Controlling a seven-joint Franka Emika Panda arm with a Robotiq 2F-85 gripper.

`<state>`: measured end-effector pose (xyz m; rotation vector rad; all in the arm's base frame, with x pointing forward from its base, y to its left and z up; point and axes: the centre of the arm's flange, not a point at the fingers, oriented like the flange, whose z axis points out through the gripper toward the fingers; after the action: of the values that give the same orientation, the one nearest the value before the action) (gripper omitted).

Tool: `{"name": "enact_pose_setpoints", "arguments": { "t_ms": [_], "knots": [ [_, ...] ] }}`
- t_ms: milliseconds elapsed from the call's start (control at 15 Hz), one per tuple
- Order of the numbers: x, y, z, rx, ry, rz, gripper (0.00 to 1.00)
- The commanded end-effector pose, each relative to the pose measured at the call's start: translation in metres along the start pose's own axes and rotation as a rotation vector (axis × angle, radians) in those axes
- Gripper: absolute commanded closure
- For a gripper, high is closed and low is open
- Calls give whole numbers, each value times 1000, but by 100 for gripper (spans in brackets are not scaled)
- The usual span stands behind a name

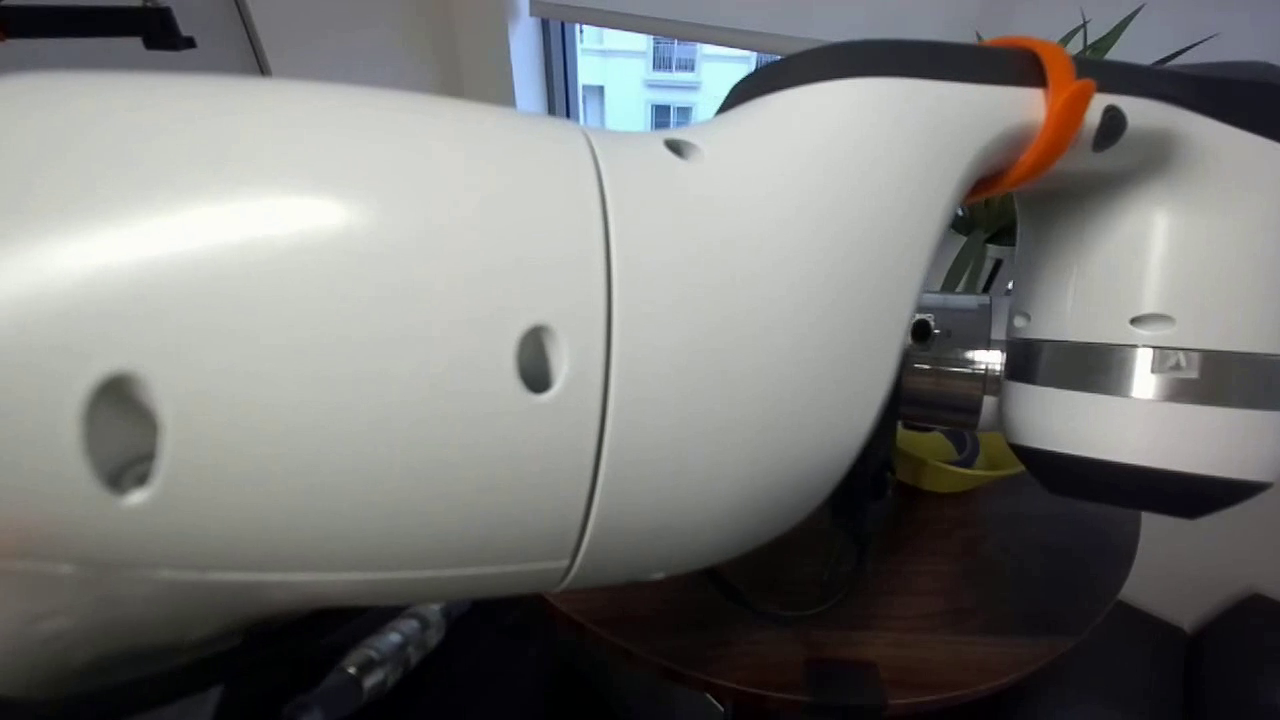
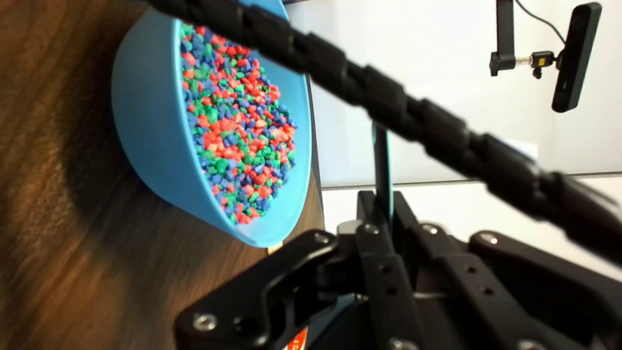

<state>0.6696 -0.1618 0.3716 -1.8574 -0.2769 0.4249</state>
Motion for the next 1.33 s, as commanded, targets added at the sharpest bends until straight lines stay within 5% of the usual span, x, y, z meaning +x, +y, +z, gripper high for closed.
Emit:
{"name": "enact_pose_setpoints", "arguments": {
  "t_ms": [0, 1267],
  "knots": [
    [-2, 3, -30, 32, 108, 14, 98],
    [21, 23, -96, 61, 531, 182, 98]
  ]
}}
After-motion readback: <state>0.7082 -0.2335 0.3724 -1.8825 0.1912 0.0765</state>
